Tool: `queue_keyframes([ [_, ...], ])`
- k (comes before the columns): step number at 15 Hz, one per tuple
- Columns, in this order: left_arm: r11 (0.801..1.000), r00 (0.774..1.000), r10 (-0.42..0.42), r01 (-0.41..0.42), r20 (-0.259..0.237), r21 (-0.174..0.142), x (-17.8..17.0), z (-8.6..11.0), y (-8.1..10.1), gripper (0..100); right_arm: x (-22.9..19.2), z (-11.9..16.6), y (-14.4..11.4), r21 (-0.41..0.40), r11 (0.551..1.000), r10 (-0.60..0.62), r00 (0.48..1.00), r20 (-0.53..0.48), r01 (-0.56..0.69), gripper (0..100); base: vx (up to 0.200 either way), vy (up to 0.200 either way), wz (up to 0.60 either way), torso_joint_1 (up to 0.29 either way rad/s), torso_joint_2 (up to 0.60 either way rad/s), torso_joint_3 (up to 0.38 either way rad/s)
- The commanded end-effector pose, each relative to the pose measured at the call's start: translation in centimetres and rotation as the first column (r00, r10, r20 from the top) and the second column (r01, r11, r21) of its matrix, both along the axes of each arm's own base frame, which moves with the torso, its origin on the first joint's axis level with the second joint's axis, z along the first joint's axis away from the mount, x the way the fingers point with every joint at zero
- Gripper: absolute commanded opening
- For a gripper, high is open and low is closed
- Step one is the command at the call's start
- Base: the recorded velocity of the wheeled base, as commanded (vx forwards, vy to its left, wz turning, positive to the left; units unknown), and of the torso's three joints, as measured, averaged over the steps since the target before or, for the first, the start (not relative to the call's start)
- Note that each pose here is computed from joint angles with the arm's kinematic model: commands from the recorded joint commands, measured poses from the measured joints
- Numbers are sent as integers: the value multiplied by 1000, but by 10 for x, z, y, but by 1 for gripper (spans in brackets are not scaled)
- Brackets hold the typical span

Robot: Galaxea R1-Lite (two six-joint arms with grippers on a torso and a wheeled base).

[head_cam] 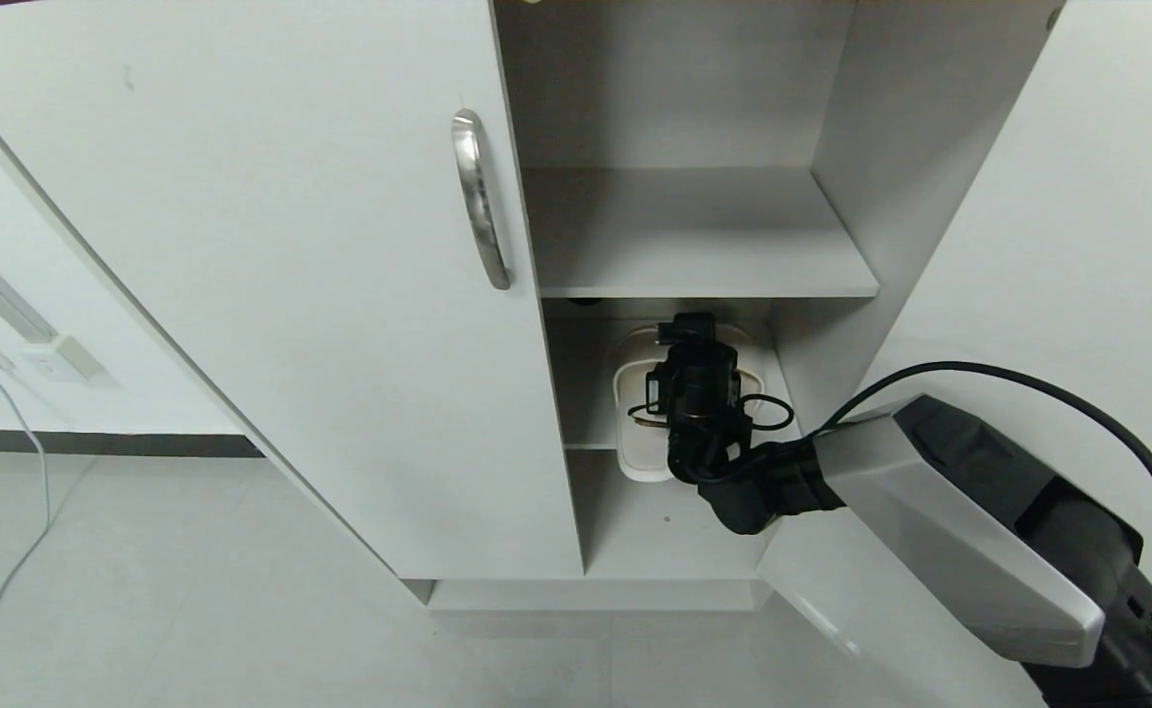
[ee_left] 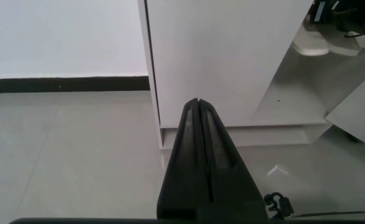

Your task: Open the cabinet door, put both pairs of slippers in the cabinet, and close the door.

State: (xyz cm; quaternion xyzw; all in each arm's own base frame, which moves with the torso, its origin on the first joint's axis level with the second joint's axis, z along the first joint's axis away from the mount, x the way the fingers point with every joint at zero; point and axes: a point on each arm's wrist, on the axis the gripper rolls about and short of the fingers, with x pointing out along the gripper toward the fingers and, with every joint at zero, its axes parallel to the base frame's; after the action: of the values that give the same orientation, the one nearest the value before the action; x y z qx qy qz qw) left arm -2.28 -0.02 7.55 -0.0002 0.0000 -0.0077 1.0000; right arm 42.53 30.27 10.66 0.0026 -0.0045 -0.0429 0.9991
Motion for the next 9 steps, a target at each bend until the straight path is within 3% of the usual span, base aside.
queue_keyframes([
  [1, 1000, 1000, 0, 0, -2, 0, 0, 0, 0, 0, -8, 5, -1, -7, 1000, 6, 1000, -11, -6, 100, 0, 0, 0, 0, 0, 0],
  [5, 1000, 1000, -2, 2, -2, 0, 0, 0, 0, 0, -57, 20, -3, -11, 998, 64, 998, -18, -64, 100, 0, 0, 0, 0, 0, 0],
  [9, 1000, 1000, 0, 0, -2, 0, 0, 0, 0, 0, -108, 16, -15, -15, 993, 117, 993, -25, -118, 100, 0, 0, 0, 0, 0, 0],
])
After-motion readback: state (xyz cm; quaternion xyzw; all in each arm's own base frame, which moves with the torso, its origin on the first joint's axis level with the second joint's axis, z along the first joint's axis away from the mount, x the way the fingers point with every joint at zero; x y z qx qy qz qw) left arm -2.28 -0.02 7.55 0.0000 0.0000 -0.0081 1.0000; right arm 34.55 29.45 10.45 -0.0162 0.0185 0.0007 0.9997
